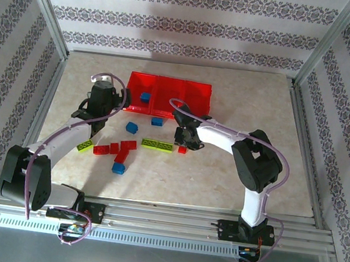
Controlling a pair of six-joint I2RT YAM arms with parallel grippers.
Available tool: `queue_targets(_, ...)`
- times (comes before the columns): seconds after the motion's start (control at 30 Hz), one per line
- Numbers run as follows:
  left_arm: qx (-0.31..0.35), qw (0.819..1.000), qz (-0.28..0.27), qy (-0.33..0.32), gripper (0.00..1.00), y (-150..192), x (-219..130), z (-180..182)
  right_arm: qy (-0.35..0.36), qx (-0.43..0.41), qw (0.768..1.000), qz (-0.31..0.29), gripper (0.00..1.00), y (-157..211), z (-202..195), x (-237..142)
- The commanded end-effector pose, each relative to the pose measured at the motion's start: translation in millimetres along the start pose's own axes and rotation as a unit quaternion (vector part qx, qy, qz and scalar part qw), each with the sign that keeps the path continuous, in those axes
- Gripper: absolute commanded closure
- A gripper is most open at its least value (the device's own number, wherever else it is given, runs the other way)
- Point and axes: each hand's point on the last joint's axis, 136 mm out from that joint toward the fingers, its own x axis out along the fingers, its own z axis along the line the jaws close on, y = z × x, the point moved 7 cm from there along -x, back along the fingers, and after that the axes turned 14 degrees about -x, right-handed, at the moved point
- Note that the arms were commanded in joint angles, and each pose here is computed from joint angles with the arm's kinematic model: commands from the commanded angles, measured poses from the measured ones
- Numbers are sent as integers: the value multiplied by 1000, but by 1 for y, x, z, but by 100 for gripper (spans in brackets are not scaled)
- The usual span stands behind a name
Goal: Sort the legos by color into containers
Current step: Pick up the lego from the center of the table.
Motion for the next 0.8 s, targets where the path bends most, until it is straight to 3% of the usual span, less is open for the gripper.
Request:
queue_targets(0.0, -14, 1000, -6, -10, 0, -1, -5, 8, 36, -16, 998, 56, 73, 29, -12, 8)
queue_targets(0.27, -13, 1000, -6, -13, 1, -2, -5, 10, 27, -36, 999, 14, 84, 10, -6, -11)
queue_targets(0.77, -15, 1000, -5, -14, 0, -2, -4, 11, 29, -46, 993, -104, 87, -53, -22, -75)
